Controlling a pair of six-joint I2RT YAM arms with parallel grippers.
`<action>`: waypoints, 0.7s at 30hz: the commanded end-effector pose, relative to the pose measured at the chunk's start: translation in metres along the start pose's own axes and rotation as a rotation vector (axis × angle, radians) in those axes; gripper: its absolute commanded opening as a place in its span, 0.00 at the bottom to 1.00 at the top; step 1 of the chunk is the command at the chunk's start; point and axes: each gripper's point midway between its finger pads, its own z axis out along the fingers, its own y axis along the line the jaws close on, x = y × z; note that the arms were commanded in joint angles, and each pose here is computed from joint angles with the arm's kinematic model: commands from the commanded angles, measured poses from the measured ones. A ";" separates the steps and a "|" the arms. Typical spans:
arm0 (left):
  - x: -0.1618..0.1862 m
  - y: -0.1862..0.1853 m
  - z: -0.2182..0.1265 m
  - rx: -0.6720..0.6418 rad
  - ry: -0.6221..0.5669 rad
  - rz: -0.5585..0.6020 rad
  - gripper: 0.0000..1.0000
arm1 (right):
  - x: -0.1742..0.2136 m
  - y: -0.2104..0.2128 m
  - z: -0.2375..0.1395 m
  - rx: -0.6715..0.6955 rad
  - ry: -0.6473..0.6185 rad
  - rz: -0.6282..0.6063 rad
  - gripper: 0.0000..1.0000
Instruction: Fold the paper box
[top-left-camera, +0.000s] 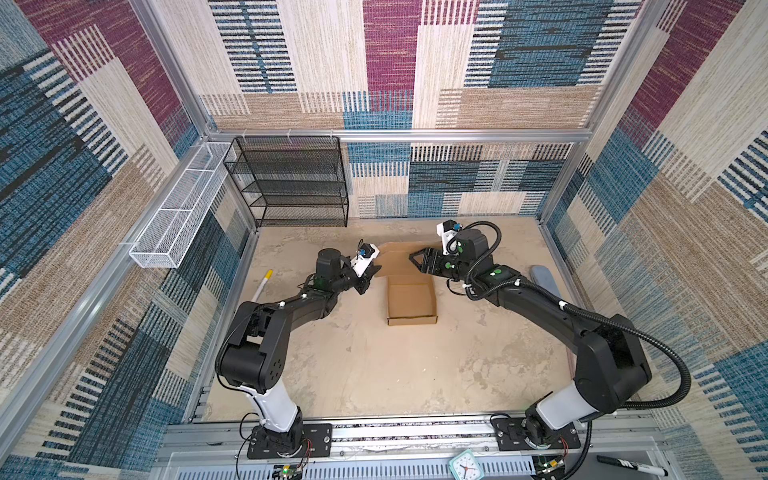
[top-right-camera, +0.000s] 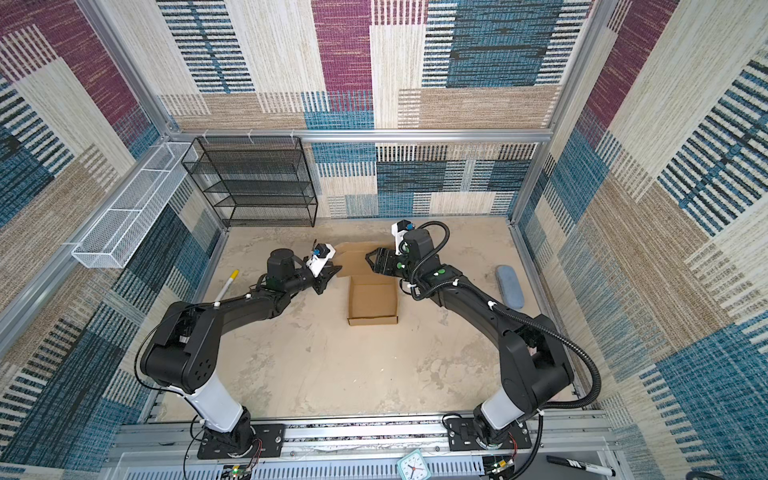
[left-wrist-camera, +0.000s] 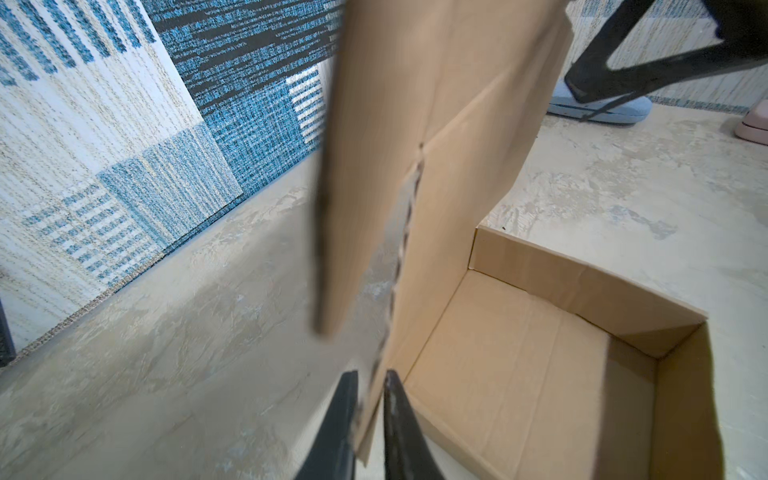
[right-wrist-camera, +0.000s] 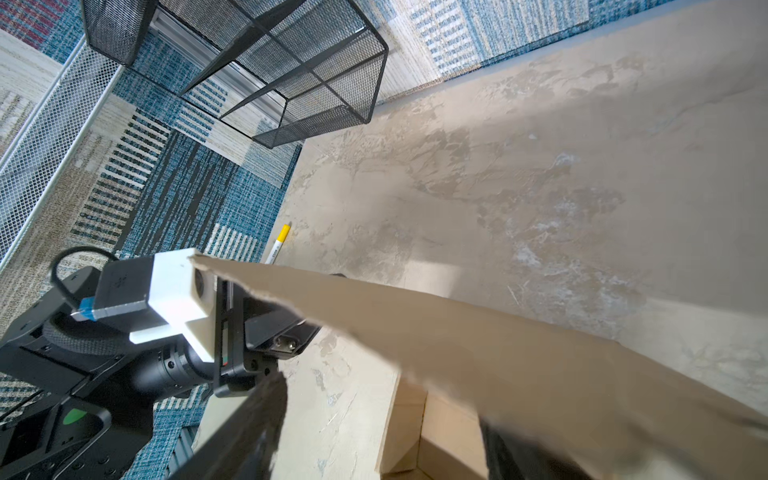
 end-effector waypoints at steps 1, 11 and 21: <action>-0.003 0.000 0.000 0.012 -0.004 -0.014 0.15 | -0.007 0.008 -0.005 -0.028 -0.027 -0.006 0.74; -0.003 0.002 0.000 0.022 0.032 -0.025 0.00 | -0.016 0.000 -0.043 0.033 -0.116 -0.049 0.75; -0.010 -0.013 -0.021 0.213 0.095 -0.149 0.00 | -0.021 -0.066 -0.060 0.061 -0.189 -0.014 0.77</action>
